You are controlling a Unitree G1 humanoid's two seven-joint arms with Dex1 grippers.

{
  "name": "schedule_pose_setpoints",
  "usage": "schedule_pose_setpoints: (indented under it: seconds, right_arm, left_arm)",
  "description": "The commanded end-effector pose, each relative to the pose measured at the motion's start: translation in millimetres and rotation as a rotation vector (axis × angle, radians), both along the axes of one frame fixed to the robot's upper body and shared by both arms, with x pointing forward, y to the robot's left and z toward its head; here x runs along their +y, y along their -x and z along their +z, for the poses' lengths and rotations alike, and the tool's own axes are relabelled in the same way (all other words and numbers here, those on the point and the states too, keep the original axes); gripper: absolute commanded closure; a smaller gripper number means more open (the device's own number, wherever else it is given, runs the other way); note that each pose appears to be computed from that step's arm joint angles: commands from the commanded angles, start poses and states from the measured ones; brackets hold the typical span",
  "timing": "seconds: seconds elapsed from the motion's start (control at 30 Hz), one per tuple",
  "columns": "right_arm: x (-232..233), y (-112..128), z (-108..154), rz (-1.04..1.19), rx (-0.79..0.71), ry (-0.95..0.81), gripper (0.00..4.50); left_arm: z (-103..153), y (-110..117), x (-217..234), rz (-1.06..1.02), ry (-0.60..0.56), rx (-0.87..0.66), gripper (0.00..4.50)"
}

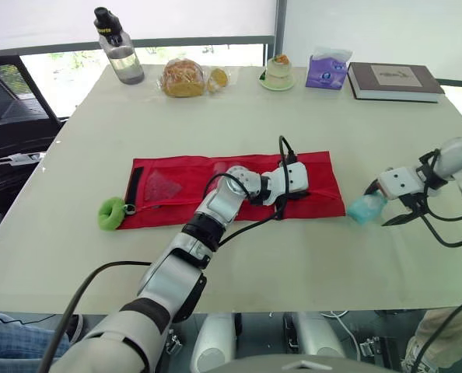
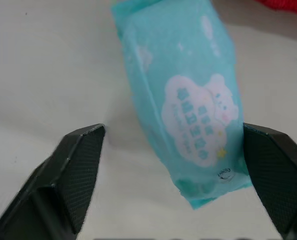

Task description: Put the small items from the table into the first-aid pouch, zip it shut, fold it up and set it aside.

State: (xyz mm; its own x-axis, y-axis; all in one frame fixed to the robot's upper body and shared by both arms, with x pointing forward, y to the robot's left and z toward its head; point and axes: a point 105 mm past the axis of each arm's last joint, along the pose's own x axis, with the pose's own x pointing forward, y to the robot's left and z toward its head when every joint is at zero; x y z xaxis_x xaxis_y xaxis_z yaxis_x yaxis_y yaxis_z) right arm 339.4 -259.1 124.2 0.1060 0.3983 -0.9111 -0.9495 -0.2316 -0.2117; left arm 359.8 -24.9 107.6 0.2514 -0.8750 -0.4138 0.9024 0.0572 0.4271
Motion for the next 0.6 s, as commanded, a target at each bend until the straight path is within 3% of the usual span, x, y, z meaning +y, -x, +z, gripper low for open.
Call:
schedule_pose_setpoints:
  seconds: [0.03, 0.17, 0.6]
  right_arm:
    - [2.6, 5.5, 15.3, -0.054, -0.005, -0.11, 1.75]
    - [4.4, 23.4, 18.7, -0.068, 0.034, -0.16, 1.75]
    - [4.9, 36.5, 9.9, -0.229, -0.007, -0.287, 1.75]
  left_arm:
    - [12.8, 3.3, -8.4, -0.027, 0.036, -0.038, 4.5]
    - [11.5, 5.6, -12.6, -0.042, 0.039, -0.03, 4.5]
    - [11.0, 3.6, -12.5, -0.042, 0.039, -0.026, 4.5]
